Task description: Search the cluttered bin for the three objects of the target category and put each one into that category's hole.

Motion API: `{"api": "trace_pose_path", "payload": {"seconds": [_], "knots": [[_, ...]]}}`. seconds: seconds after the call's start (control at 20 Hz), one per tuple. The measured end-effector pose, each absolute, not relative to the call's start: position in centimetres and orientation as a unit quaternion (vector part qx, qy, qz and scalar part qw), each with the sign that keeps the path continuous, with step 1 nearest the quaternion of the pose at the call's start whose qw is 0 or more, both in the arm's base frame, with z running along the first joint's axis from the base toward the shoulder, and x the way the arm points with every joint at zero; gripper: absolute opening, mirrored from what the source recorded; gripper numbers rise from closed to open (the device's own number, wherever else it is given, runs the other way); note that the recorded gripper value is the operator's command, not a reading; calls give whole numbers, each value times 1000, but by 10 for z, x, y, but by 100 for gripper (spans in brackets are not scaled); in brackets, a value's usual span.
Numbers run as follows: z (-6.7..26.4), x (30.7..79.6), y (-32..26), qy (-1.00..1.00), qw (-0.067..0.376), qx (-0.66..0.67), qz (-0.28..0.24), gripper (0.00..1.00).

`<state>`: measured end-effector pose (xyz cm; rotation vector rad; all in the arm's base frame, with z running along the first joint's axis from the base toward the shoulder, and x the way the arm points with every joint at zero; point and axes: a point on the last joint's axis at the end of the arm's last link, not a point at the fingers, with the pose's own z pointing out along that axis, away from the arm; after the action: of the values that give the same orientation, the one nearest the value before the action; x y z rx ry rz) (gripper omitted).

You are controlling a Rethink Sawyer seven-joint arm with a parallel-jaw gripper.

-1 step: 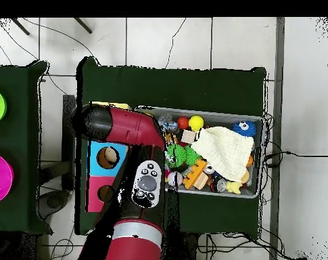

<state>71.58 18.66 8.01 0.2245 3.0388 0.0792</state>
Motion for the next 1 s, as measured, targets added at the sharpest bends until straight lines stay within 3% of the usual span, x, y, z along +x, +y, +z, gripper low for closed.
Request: {"api": "trace_pose_path", "payload": {"seconds": [1.0], "knots": [[80, 721, 184, 993, 30, 102, 41, 0]]}}
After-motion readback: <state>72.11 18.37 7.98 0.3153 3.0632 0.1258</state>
